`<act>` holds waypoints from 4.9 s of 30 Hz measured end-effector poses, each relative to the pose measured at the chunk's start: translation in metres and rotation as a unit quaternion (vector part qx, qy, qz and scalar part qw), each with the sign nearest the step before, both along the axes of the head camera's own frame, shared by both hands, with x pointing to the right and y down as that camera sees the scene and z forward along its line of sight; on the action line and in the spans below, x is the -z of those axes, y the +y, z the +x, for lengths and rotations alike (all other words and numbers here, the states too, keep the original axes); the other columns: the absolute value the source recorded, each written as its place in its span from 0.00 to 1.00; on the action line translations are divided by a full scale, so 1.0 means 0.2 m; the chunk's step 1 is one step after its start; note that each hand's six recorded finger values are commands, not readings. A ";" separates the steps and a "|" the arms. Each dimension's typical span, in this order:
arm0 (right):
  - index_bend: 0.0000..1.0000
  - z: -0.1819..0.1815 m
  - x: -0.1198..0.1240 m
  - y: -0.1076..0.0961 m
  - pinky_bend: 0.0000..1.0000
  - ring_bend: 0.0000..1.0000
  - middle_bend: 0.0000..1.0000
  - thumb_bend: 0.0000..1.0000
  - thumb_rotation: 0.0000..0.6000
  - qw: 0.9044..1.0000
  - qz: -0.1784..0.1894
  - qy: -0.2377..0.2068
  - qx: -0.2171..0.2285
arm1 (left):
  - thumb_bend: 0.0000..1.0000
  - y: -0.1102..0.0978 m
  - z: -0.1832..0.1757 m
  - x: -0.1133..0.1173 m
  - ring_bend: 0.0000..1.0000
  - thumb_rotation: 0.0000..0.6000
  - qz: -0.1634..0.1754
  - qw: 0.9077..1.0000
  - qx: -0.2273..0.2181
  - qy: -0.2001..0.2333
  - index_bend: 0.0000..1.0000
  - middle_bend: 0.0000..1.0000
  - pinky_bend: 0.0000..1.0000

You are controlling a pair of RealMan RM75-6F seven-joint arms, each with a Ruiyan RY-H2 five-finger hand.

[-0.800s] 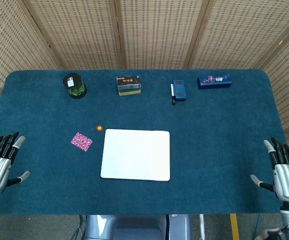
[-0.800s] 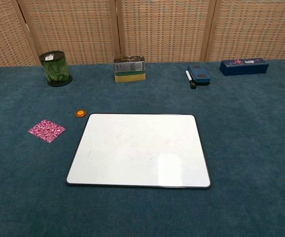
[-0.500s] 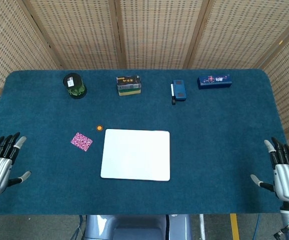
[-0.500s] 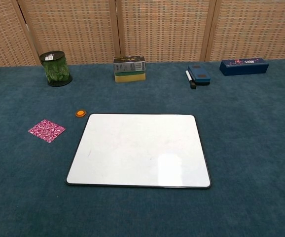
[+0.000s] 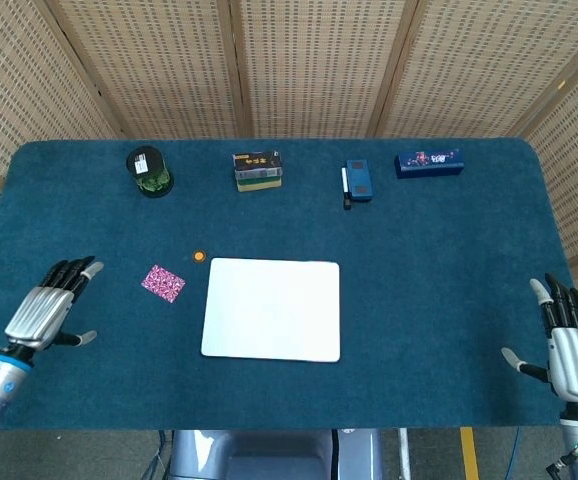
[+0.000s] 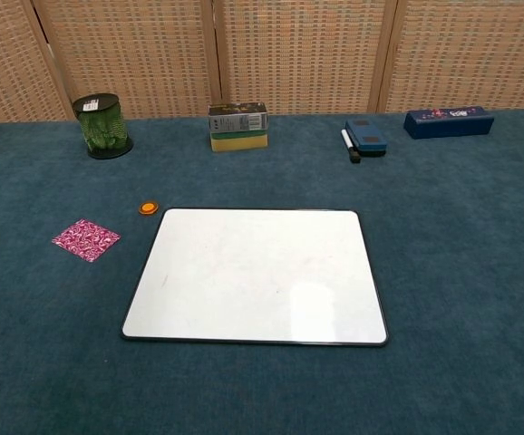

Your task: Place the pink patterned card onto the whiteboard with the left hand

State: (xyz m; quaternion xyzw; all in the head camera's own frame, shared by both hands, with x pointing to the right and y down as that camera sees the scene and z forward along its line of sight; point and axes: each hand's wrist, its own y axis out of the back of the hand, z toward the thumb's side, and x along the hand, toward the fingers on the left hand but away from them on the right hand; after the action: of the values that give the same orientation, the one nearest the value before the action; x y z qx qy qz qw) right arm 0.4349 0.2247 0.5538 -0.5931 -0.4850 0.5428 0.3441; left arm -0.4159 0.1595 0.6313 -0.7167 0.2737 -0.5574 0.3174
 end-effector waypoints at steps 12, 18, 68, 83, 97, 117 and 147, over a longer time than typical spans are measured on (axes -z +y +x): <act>0.00 0.00 0.00 0.00 0.00 0.00 0.00 0.00 1.00 1.000 -0.003 -0.002 -0.005 | 0.06 -0.27 0.23 -0.34 0.00 1.00 -0.012 0.997 -0.059 -0.043 0.18 0.00 0.00; 0.00 0.00 0.00 0.00 0.00 0.00 0.00 0.00 1.00 1.000 -0.004 -0.003 -0.005 | 0.09 -0.29 0.30 -0.41 0.00 1.00 -0.027 0.993 -0.093 -0.063 0.19 0.00 0.00; 0.00 0.01 -0.01 0.00 0.00 0.00 0.00 0.00 1.00 1.000 -0.010 -0.011 -0.008 | 0.21 -0.31 0.52 -0.58 0.00 1.00 -0.061 0.983 -0.130 -0.118 0.33 0.00 0.00; 0.00 0.01 -0.01 0.00 0.00 0.00 0.00 0.00 1.00 1.000 -0.011 -0.014 -0.009 | 0.22 -0.31 0.54 -0.59 0.00 1.00 -0.058 0.983 -0.125 -0.121 0.47 0.00 0.00; 0.00 0.01 -0.01 0.00 0.00 0.00 0.00 0.00 1.00 1.000 -0.013 -0.015 -0.010 | 0.23 -0.34 0.57 -0.54 0.00 1.00 -0.041 0.986 -0.124 -0.107 0.48 0.00 0.00; 0.00 0.01 -0.01 0.00 0.00 0.00 0.00 0.00 1.00 1.000 -0.018 -0.016 -0.012 | 0.20 -0.28 1.17 -0.32 0.00 1.00 0.010 0.976 -0.213 -0.037 0.48 0.00 0.00; 0.00 0.02 -0.02 -0.01 0.00 0.00 0.00 0.00 1.00 0.999 -0.029 -0.022 -0.017 | 0.19 -0.36 1.40 -0.26 0.00 1.00 0.041 0.980 -0.186 -0.063 0.23 0.00 0.00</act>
State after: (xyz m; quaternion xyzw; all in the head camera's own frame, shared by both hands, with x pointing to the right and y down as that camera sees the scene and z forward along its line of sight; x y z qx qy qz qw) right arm 0.4389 0.2229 0.5585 -0.6066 -0.4866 0.5487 0.3069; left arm -0.1359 0.0877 0.6824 -0.7049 0.1381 -0.5210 0.4612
